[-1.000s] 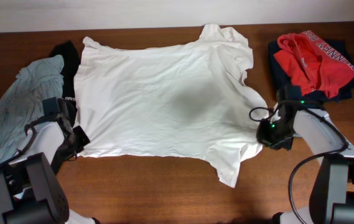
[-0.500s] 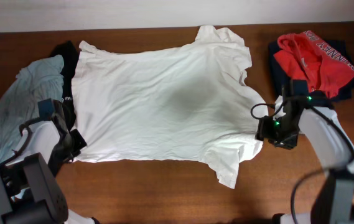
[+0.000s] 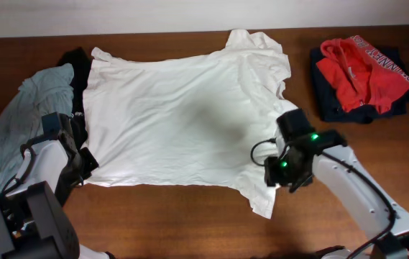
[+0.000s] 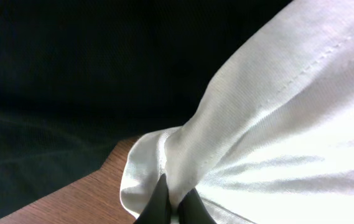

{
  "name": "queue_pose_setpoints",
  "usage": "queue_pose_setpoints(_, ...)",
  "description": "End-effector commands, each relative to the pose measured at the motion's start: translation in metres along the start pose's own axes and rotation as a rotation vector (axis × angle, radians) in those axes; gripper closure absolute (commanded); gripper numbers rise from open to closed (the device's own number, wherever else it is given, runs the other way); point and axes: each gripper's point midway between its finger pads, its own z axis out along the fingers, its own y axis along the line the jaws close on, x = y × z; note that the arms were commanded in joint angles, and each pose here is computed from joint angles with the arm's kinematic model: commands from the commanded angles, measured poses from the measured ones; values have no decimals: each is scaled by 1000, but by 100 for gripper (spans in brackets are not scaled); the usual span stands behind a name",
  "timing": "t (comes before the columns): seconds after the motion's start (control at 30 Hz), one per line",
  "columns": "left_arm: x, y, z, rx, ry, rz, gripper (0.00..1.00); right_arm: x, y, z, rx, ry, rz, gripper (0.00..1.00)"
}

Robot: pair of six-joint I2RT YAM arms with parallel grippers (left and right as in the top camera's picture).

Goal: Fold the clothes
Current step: 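Pinch the lower hem corners of the white t-shirt with both grippers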

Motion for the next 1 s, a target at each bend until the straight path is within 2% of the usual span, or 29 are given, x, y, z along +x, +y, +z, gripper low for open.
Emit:
queue_pose_setpoints(0.0,-11,5,-10,-8,-43,-4,99,16,-3,17,32,37,43,45)
queue_pose_setpoints(0.57,-10,5,-10,-9,-40,-3,99,47,2,68,-78,76,84,54)
queue_pose_setpoints(0.63,-10,5,-10,-9,-40,-3,99,47,2,68,-81,74,83,58)
queue_pose_setpoints(0.87,-10,5,-10,-8,-40,-3,99,46,3,68,-82,71,90,94)
queue_pose_setpoints(0.97,-9,4,-10,-2,-35,-3,99,46,3,68,-82,71,92,96)
